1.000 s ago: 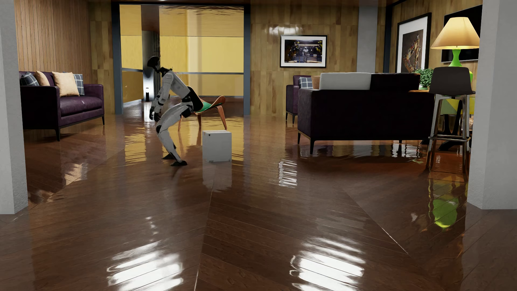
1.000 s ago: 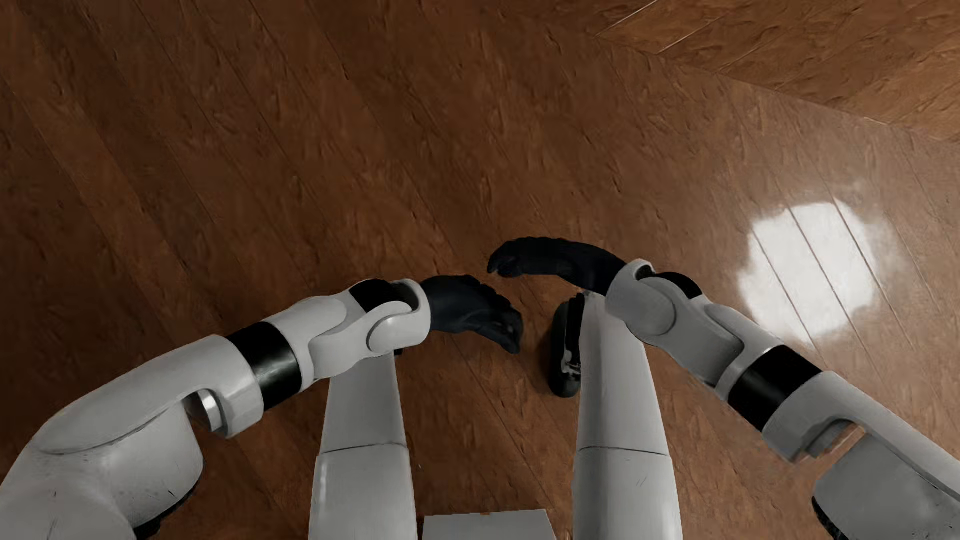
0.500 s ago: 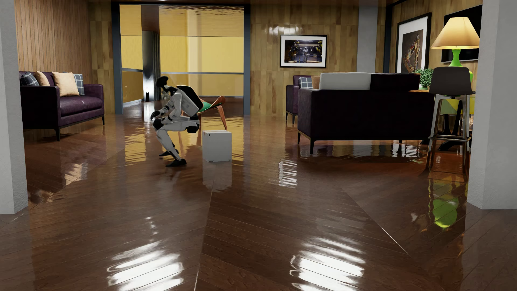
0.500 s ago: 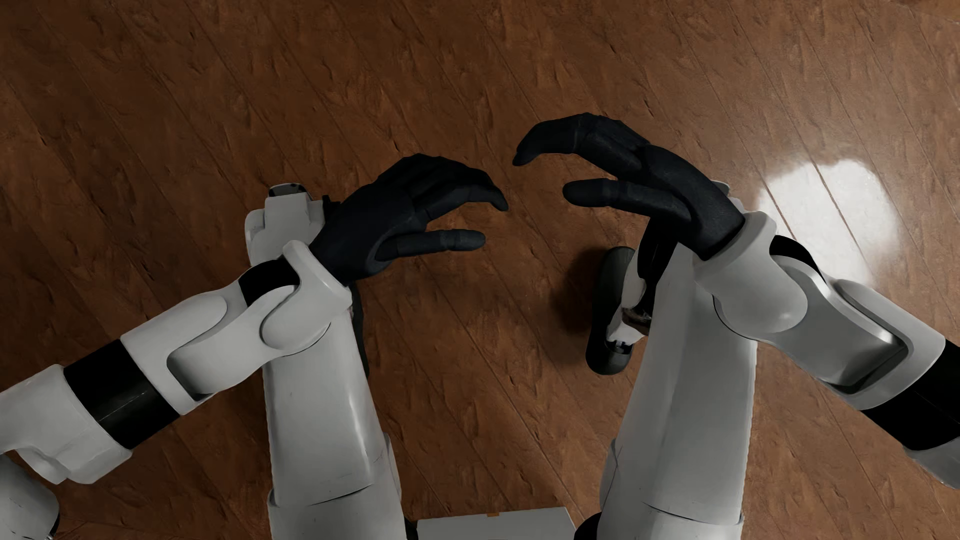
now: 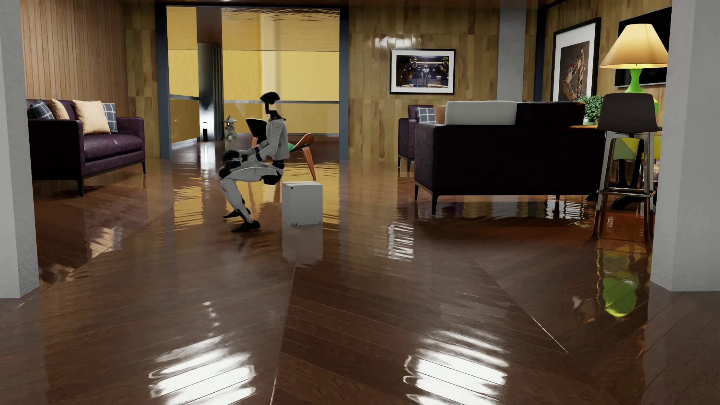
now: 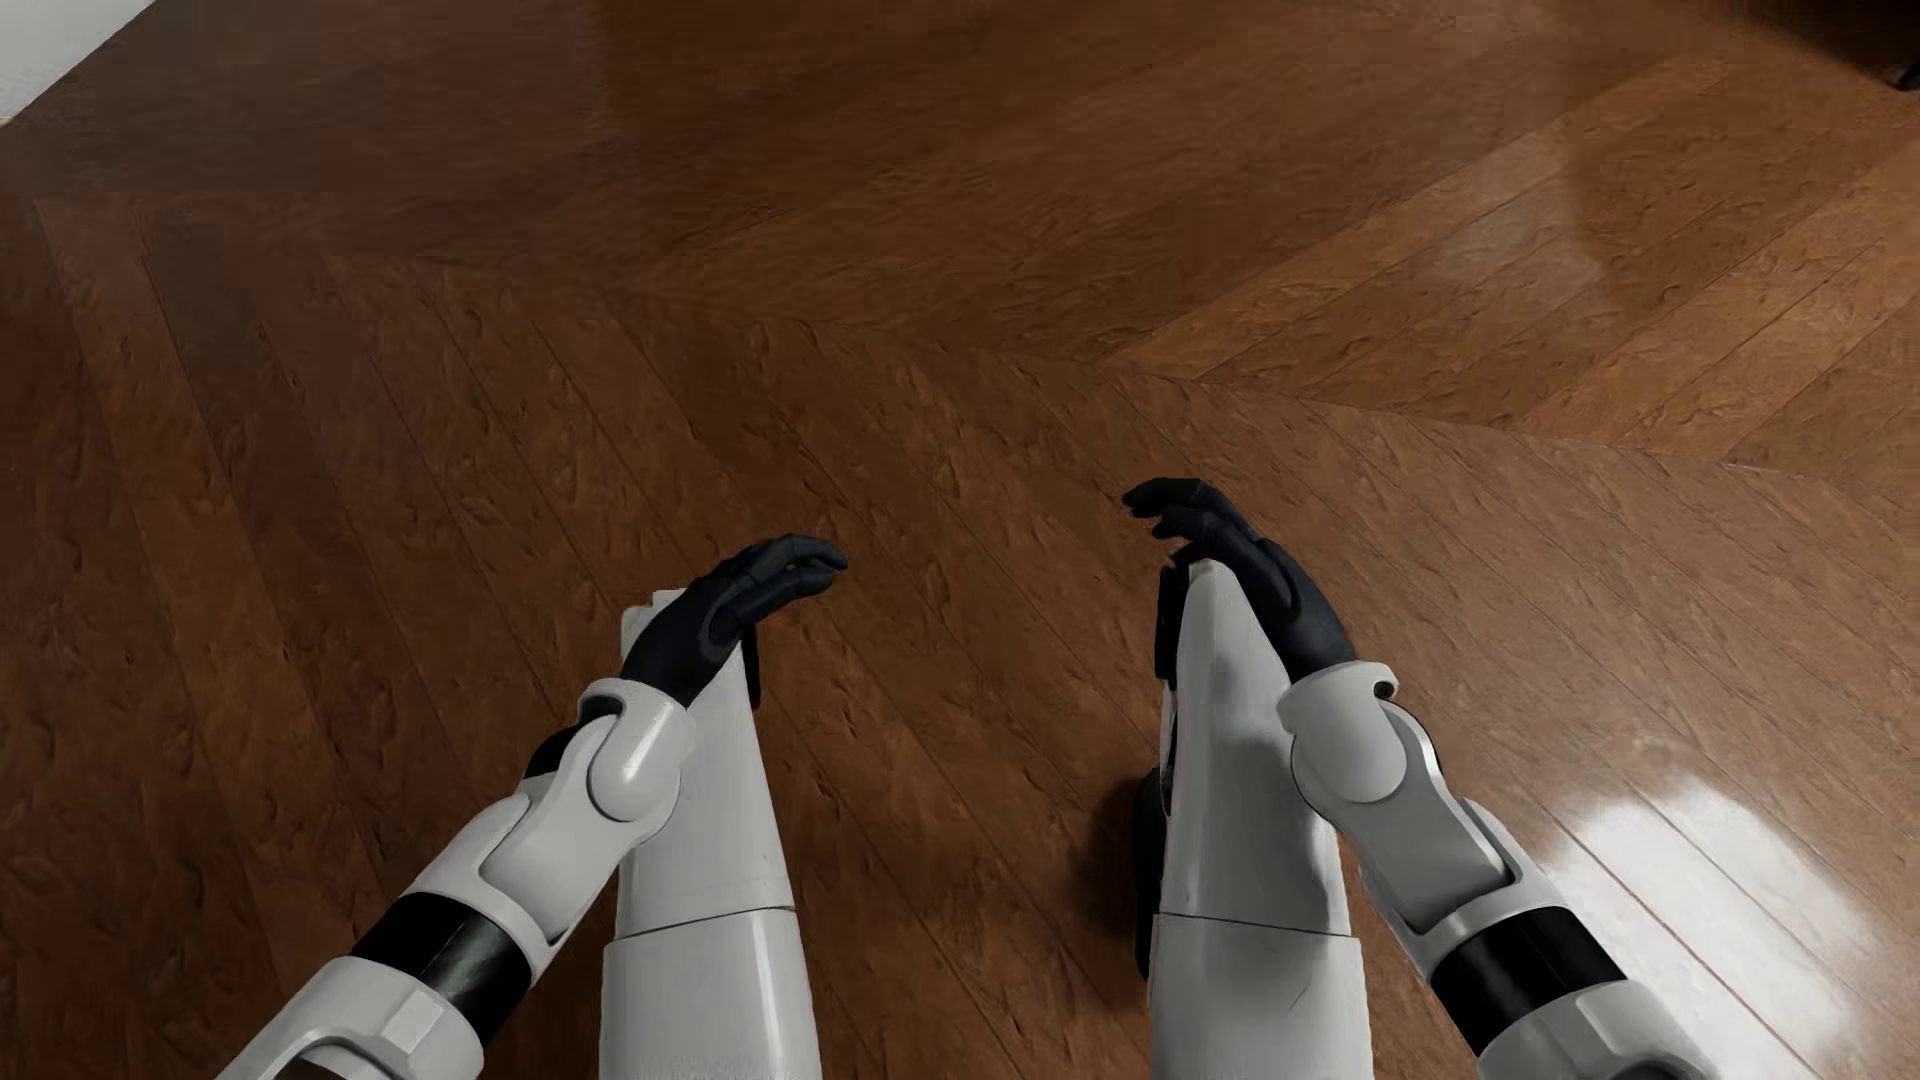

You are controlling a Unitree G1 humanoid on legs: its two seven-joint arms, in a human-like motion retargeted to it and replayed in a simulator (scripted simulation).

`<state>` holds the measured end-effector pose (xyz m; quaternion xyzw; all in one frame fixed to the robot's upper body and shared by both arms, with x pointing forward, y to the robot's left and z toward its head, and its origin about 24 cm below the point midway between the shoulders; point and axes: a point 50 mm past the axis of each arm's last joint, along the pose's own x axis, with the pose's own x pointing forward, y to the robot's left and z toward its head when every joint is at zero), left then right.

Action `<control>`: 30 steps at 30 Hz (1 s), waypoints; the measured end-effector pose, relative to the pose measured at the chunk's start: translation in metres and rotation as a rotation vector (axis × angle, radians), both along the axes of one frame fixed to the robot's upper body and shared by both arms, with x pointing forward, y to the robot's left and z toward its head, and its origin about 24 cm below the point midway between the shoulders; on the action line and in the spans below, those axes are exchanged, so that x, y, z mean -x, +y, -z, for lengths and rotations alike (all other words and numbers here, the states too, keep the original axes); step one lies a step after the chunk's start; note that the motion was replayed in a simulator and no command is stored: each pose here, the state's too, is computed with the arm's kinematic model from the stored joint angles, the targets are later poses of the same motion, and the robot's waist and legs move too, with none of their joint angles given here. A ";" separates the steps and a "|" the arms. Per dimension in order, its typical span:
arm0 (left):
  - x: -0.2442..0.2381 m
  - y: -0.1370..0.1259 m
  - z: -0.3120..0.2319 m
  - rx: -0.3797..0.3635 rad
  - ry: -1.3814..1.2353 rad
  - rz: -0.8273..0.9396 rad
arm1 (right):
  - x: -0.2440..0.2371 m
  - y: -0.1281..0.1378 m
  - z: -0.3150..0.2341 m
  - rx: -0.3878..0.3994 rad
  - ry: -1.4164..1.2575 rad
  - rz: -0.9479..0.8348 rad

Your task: Sit on box

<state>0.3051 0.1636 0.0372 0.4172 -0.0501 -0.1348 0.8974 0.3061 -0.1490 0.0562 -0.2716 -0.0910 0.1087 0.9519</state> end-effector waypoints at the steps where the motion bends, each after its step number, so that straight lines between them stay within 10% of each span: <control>1: 0.002 0.007 0.008 0.018 0.026 -0.054 | 0.001 -0.004 0.008 -0.008 0.029 0.031; 6: 0.041 0.067 0.080 0.132 0.391 -0.444 | 0.034 -0.060 0.088 -0.069 0.407 0.356; 10: 0.119 0.111 0.144 0.023 0.901 -0.527 | 0.105 -0.090 0.166 0.113 0.937 0.332; 13: 0.173 0.112 0.171 -0.093 1.149 -0.432 | 0.165 -0.087 0.200 0.203 1.205 0.249; 18: 0.212 0.104 0.183 0.050 1.191 -0.539 | 0.218 -0.074 0.217 0.115 1.336 0.237; 30: 0.160 0.094 0.167 -0.020 1.023 -0.421 | 0.167 -0.056 0.203 0.149 1.159 0.138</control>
